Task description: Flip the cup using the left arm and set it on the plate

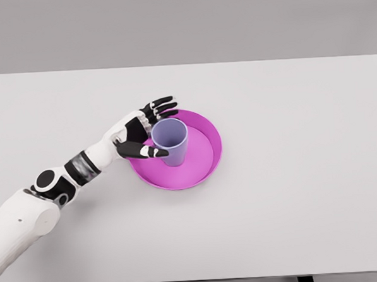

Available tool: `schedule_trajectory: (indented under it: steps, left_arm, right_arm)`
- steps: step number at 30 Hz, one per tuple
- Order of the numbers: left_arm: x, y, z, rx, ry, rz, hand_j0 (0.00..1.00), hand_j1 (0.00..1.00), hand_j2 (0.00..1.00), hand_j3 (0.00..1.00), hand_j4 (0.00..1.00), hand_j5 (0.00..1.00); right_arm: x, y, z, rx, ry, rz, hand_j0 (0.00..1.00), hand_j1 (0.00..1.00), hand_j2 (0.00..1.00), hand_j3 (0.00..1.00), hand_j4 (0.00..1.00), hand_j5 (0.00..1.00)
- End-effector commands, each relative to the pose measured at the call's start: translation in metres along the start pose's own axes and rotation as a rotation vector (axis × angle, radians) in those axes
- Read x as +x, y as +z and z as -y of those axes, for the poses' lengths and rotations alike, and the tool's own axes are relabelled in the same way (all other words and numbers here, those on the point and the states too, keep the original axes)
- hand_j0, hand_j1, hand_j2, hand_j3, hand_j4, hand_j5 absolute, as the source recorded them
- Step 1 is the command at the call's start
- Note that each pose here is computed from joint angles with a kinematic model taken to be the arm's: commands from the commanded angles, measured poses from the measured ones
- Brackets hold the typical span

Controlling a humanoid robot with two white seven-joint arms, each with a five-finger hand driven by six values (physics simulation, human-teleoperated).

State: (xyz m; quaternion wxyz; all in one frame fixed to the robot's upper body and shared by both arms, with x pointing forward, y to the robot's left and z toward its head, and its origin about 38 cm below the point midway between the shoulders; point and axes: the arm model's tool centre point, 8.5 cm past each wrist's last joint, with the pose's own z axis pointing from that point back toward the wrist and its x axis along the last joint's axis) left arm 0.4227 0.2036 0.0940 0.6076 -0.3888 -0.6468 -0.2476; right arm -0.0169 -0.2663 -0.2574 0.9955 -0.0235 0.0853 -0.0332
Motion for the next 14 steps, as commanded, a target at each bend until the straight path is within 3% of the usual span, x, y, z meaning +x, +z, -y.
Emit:
schedule_trajectory:
  steps: [1,5,6,7,10,12,14]
  left_arm:
    - [0.017,0.014,-0.008,0.003,-0.034,0.000,1.00,1.00,1.00,1.00,1.00,1.00]
    - [0.050,0.042,-0.015,-0.020,-0.122,-0.024,1.00,1.00,1.00,1.00,1.00,1.00]
    - [0.071,0.054,-0.018,-0.039,-0.196,-0.048,1.00,1.00,1.00,1.00,1.00,1.00]
    - [0.099,0.067,-0.025,-0.054,-0.318,-0.078,1.00,1.00,1.00,1.00,1.00,1.00]
    - [0.161,0.103,-0.048,-0.033,-0.689,-0.177,1.00,1.00,1.00,1.00,1.00,1.00]
    - [0.187,0.124,-0.053,-0.029,-0.790,-0.161,1.00,1.00,1.00,1.00,1.00,1.00]
    - [0.195,0.138,-0.053,-0.038,-0.836,-0.135,1.00,1.00,1.00,1.00,1.00,1.00]
  right_arm:
    - [0.000,0.000,0.000,0.000,0.001,0.000,1.00,1.00,1.00,1.00,1.00,1.00]
    - [0.001,0.000,0.000,0.000,0.001,0.001,1.00,1.00,1.00,1.00,1.00,1.00]
    - [0.001,0.000,0.000,0.000,0.001,0.001,1.00,1.00,1.00,1.00,1.00,1.00]
    - [0.000,0.000,0.000,0.000,0.001,0.000,1.00,1.00,1.00,1.00,1.00,1.00]
    - [0.001,0.000,0.000,0.000,-0.001,0.001,1.00,1.00,1.00,1.00,1.00,1.00]
    - [0.001,0.000,0.000,0.000,0.001,0.001,1.00,1.00,1.00,1.00,1.00,1.00]
    - [0.000,0.000,0.000,0.000,-0.001,0.000,1.00,1.00,1.00,1.00,1.00,1.00]
